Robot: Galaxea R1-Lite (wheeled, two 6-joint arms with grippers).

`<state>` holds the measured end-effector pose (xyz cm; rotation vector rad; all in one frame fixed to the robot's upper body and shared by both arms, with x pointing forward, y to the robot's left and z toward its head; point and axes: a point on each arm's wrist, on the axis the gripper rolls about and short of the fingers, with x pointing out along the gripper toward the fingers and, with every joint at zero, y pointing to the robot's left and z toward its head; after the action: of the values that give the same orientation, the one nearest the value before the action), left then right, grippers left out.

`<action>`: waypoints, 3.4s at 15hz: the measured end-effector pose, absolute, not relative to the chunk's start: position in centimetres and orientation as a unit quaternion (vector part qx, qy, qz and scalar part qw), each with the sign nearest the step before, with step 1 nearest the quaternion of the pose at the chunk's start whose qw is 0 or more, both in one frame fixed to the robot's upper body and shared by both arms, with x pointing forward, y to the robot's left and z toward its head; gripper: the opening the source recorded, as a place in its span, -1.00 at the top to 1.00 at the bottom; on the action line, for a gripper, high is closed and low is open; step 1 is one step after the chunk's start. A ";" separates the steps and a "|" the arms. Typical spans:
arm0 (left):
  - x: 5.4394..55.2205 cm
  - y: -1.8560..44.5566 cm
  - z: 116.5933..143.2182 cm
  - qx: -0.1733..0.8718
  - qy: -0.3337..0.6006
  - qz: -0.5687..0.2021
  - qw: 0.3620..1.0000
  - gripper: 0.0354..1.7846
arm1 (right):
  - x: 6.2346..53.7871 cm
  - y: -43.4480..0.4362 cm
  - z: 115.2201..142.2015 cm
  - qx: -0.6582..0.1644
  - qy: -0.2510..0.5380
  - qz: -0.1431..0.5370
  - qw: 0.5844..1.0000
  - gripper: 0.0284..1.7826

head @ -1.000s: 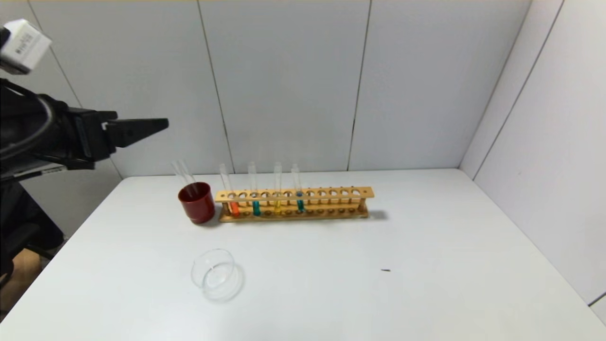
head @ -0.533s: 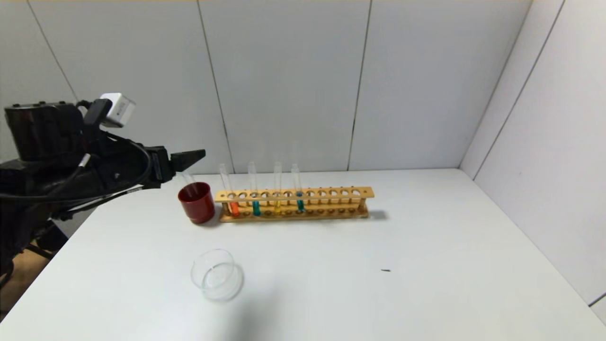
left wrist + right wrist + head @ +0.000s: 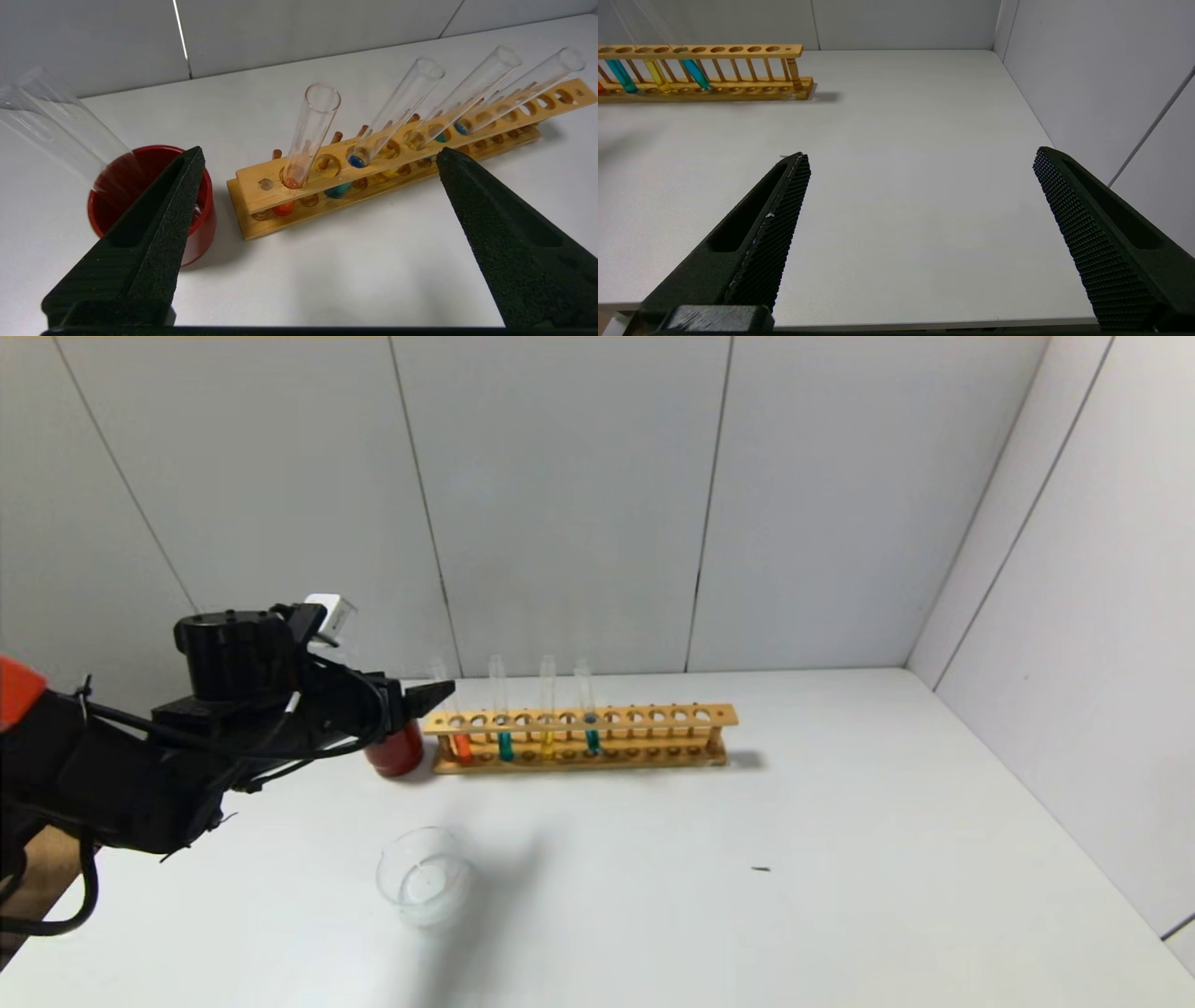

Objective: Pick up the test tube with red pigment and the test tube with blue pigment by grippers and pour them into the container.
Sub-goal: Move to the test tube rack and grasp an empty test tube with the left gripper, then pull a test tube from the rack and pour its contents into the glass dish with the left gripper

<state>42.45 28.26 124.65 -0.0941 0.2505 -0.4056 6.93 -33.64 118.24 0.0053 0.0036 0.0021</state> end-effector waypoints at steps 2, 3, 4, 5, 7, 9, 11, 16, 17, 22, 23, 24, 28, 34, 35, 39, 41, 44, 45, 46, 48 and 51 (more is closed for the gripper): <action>43.1 28.0 123.7 -0.046 0.134 -0.201 0.969 -0.95 | 6.9 -33.6 118.2 0.003 0.002 0.001 1.000 -0.96; 43.4 28.0 123.4 -0.045 0.138 -0.200 0.969 -0.95 | 6.9 -33.6 118.2 0.003 0.002 0.001 1.000 -0.96; 43.9 27.9 123.2 -0.045 0.139 -0.199 0.969 -0.95 | 6.9 -33.6 118.2 0.003 0.002 0.001 1.000 -0.96; 44.3 27.8 123.1 -0.044 0.140 -0.196 0.970 -0.95 | 6.9 -33.6 118.2 0.003 0.002 0.001 1.000 -0.96; 45.1 27.7 122.7 -0.042 0.140 -0.191 0.971 -0.95 | 6.9 -33.6 118.2 0.003 0.002 0.001 1.000 -0.96; 46.1 27.3 122.3 -0.041 0.141 -0.192 0.970 -0.95 | 6.9 -33.6 118.2 0.003 0.002 0.002 1.000 -0.96; 46.9 27.0 122.0 -0.041 0.148 -0.194 0.969 -0.95 | 6.9 -33.6 118.2 0.003 0.002 0.002 1.000 -0.96; 47.9 25.6 121.8 -0.038 0.143 -0.209 0.967 -0.55 | 6.9 -33.6 118.2 0.003 0.002 0.002 1.000 -0.96; 48.0 25.4 121.8 -0.038 0.142 -0.212 0.966 -0.39 | 6.9 -33.6 118.2 0.003 0.002 0.002 1.000 -0.96; 48.3 25.1 121.2 -0.035 0.147 -0.202 0.968 0.59 | 6.9 -33.6 118.2 0.003 0.002 0.002 1.000 -0.96; 48.4 25.1 121.1 -0.035 0.146 -0.200 0.968 0.65 | 6.9 -33.6 118.2 0.003 0.002 0.002 1.000 -0.96; 48.4 25.1 121.1 -0.034 0.146 -0.200 0.968 0.66 | 6.9 -33.6 118.2 0.003 0.002 0.002 1.000 -0.96; 48.4 25.1 121.3 -0.031 0.142 -0.193 0.970 0.66 | 6.9 -33.6 118.2 0.003 0.002 0.002 1.000 -0.96; 47.3 25.4 126.1 -0.010 0.091 -0.186 0.978 0.66 | 6.9 -33.6 118.2 0.003 0.002 0.002 1.000 -0.96; 46.8 25.5 127.5 -0.010 0.083 -0.186 0.979 0.66 | 6.9 -33.6 118.2 0.003 0.002 0.002 1.000 -0.96; 43.7 26.1 134.1 -0.005 0.042 -0.185 0.982 0.66 | 6.9 -33.6 118.2 0.003 0.002 0.002 1.000 -0.96; 41.5 26.6 136.7 0.003 0.028 -0.184 0.983 0.66 | 6.9 -33.6 118.2 0.003 0.002 0.002 1.000 -0.96; 37.8 27.5 137.1 0.036 0.030 -0.163 0.985 0.66 | 6.9 -33.6 118.2 0.003 0.002 0.002 1.000 -0.96; 36.6 28.0 136.5 0.059 0.037 -0.156 0.985 0.66 | 6.9 -33.6 118.2 0.003 0.002 0.002 1.000 -0.96; 35.4 28.4 135.7 0.089 0.046 -0.151 0.983 0.66 | 6.9 -33.6 118.2 0.003 0.002 0.002 1.000 -0.96; 33.2 29.1 134.2 0.155 0.050 -0.148 0.975 0.66 | 6.9 -33.6 118.2 0.003 0.002 0.002 1.000 -0.96; 31.2 29.5 132.0 0.226 0.054 -0.153 0.960 0.66 | 6.9 -33.6 118.2 0.003 0.002 0.002 1.000 -0.96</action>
<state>31.24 29.50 131.99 0.4579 0.1100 -0.3108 6.93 -33.64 118.24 0.0058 0.0034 0.0038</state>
